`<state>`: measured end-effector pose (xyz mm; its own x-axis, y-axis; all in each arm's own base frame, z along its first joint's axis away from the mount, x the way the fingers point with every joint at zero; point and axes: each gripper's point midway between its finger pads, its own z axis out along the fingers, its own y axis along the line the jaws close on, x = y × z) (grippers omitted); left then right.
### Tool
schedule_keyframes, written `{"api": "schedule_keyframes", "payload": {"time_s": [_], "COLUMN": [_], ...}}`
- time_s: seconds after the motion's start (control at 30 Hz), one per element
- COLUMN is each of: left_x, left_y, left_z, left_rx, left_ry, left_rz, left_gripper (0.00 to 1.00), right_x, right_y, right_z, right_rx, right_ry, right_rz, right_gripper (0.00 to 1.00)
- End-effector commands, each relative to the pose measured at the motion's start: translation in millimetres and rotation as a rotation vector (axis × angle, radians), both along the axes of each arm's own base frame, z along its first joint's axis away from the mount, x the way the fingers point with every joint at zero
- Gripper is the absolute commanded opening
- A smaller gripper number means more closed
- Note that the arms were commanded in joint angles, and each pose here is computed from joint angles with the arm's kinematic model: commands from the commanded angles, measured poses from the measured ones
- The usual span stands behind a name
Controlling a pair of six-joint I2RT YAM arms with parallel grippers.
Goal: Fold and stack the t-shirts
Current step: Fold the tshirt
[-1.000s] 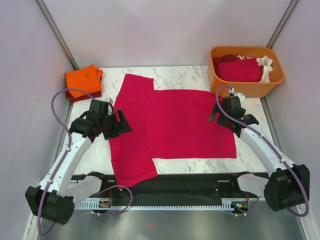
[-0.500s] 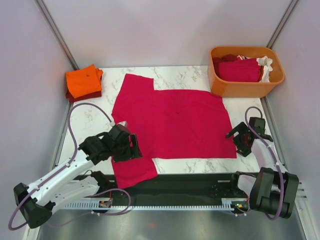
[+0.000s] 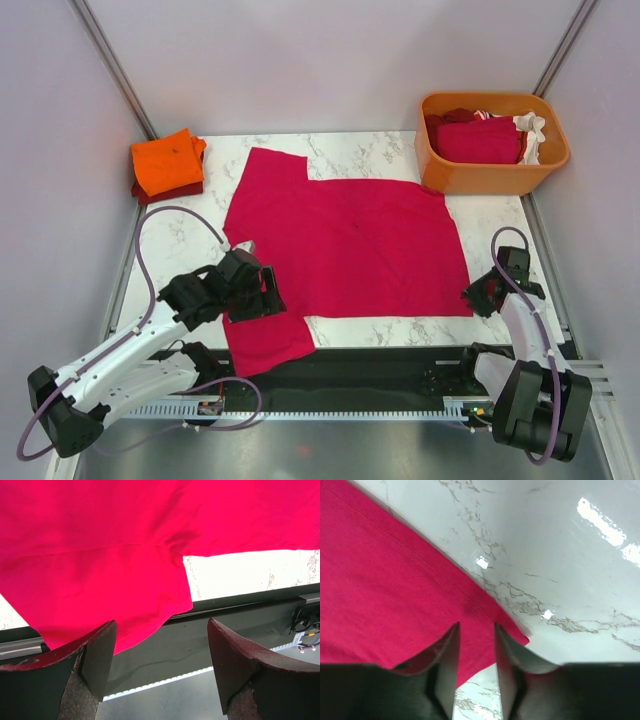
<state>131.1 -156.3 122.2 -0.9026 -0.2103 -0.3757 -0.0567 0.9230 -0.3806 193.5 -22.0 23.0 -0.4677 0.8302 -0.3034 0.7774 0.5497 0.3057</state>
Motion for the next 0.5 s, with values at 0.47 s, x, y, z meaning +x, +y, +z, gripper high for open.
{"api": "schedule_keyframes", "payload": {"time_s": [0.47], "left_x": [14], "left_y": [-3], "left_z": [8], "left_rx": [-0.017], "left_ry": [-0.067], "left_rz": [0.029], "left_gripper": [0.81], "right_x": [-18], "right_y": [-3], "right_z": [13], "right_rx": [0.005], "right_ry": [0.115], "right_rz": [-0.085], "right_gripper": [0.56]}}
